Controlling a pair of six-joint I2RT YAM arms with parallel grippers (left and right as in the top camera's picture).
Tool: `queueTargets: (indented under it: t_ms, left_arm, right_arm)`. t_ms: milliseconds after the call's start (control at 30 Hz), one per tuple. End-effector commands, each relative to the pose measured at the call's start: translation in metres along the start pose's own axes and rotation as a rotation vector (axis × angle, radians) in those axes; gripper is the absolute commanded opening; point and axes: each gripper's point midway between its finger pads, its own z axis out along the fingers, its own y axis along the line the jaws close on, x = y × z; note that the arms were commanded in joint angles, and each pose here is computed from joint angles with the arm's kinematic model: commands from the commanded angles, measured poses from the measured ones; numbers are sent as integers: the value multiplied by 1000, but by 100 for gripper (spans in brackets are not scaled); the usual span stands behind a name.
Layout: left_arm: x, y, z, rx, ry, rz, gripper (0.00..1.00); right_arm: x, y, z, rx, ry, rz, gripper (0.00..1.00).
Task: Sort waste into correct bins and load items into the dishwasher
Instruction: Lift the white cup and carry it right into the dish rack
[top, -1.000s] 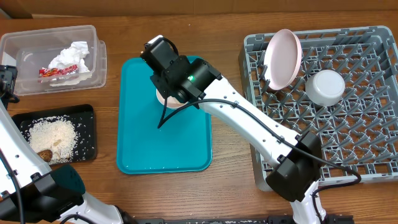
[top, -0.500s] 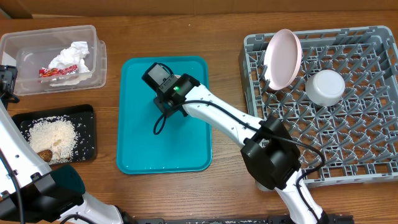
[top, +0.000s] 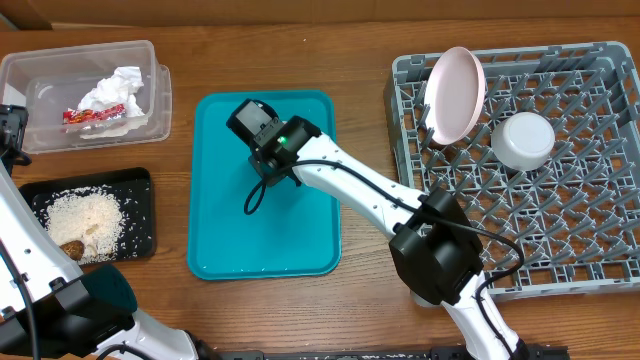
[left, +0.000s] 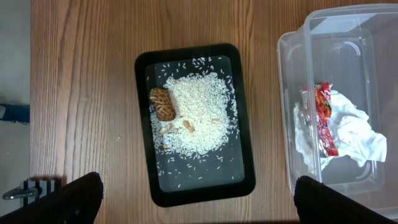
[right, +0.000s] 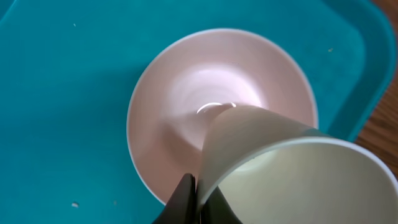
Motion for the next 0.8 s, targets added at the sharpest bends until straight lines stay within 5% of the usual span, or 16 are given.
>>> queueTargets:
  t_ms: [0,233,467,767]
  left_arm:
    - [-1,-1,2,-10,-12,-11,100]
    - [-1,-1,2,-10,-12,-11,100]
    - [-1,-1,2,-10,-12,-11,100]
    - [-1,-1,2,-10,-12,-11,100]
  right_arm:
    - [-49,-21,-77,48,-179,69,4]
    - [-60,-104,-222,169,-372,239,4]
    - [38,-260,-318,302,-353,679,4]
    - [147,-337,-316,77,-154,1009,4]
